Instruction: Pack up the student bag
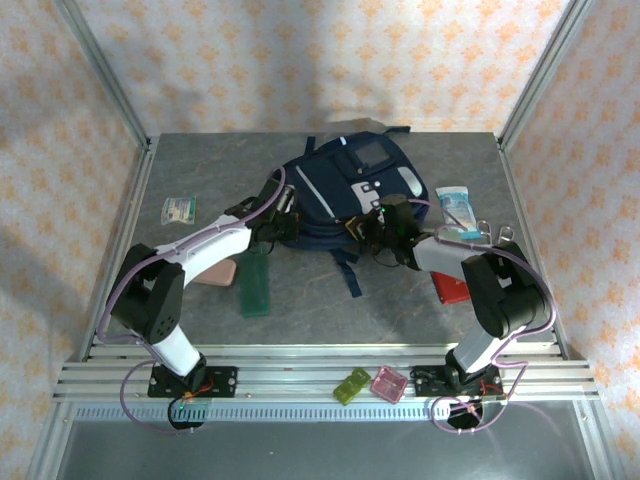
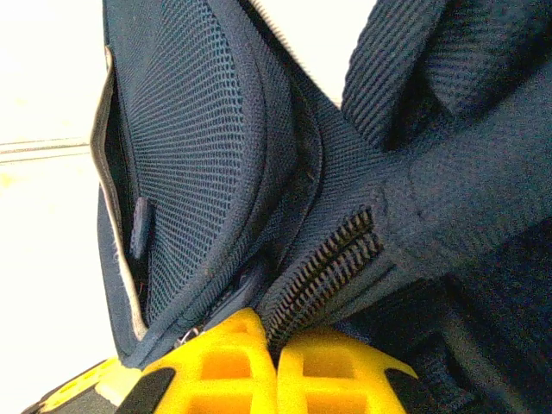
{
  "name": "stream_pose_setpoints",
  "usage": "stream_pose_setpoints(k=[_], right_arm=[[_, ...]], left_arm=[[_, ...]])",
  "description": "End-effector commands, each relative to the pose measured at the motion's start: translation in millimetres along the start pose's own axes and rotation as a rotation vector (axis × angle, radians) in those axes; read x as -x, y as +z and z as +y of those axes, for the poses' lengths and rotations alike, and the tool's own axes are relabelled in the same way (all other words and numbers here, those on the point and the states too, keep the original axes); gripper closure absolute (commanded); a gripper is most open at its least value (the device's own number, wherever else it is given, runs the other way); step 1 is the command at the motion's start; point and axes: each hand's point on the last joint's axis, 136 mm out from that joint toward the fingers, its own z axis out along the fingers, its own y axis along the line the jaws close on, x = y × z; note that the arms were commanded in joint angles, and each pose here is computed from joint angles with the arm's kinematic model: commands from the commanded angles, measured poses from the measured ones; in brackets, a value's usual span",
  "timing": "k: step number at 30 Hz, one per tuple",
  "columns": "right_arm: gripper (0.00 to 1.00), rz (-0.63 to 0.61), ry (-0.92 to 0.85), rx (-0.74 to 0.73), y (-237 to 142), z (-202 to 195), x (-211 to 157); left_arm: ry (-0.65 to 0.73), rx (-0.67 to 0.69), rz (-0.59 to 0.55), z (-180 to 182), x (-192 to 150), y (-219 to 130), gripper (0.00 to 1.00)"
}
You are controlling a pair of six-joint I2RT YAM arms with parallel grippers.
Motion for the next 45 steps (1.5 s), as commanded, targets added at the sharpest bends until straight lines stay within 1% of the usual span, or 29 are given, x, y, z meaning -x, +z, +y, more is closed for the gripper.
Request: stream_pose_setpoints(k=[1, 6, 13, 16, 17, 19, 21, 23, 25, 30, 36, 39, 41, 44, 45], right_arm=[[1.0, -0.132, -0.035, -0.049, -7.4, -1.8, 37.5], [1.0, -0.158, -0.073, -0.052, -8.7, 13.3, 51.4], [1.0, -0.202, -0.106, -0.065, -18.9, 27.8, 74.0], [1.0, -0.22, -0.108, -0.086, -22.2, 23.8, 81.6], [0.98, -0.217, -0.111, -0.095, -21.8, 21.5, 82.1], [0.8, -0.188, -0.115, -0.114, -19.9, 17.0, 78.3], [0.68, -0.152, -0.098, -0.106, -20.9, 15.0, 69.4], [0.63, -0.118, -0.079, -0.077, -25.5, 13.0, 56.0], [0.6, -0.094, -0.075, -0.066, -32.3, 9.7, 41.0], [0.58, -0.054, -0.077, -0.047, -42.3, 5.4, 11.0], [0.59, -0.017, -0.078, -0.025, -31.7, 11.7, -2.7], [0.63, 0.008, -0.073, -0.028, -20.9, 12.1, -6.5], [0.73, 0.013, -0.068, -0.035, -16.2, 10.3, -6.7], [0.93, -0.005, -0.059, -0.026, -14.3, 10.1, -3.1], [0.96, -0.015, -0.059, -0.025, -15.0, 10.3, -1.7]], left_arm=[[0.003, 0.076, -0.005, 18.0, -5.1, -10.8, 1.0], [0.056, -0.016, 0.013, -21.5, -17.7, -17.0, 1.0], [0.103, -0.217, 0.049, -102.1, -45.4, -24.5, 1.0], [0.12, -0.269, 0.037, -132.3, -46.6, -25.4, 1.0], [0.122, -0.277, 0.022, -139.2, -43.7, -25.3, 1.0], [0.118, -0.279, -0.006, -149.2, -36.3, -20.4, 1.0], [0.117, -0.276, -0.017, -155.9, -30.0, -14.7, 1.0], [0.116, -0.277, -0.02, -160.6, -25.4, -10.2, 1.0], [0.119, -0.283, -0.023, -164.4, -22.4, -9.4, 1.0], [0.131, -0.28, -0.024, -164.7, -21.3, -10.2, 1.0], [0.132, -0.272, -0.018, -161.4, -24.6, -10.0, 1.0], [0.127, -0.275, -0.02, -161.2, -26.0, -9.8, 1.0], [0.125, -0.264, -0.024, -158.8, -25.7, -8.9, 1.0], [0.125, -0.236, -0.033, -152.6, -26.1, -8.2, 1.0], [0.124, -0.22, -0.035, -149.1, -26.6, -7.8, 1.0]])
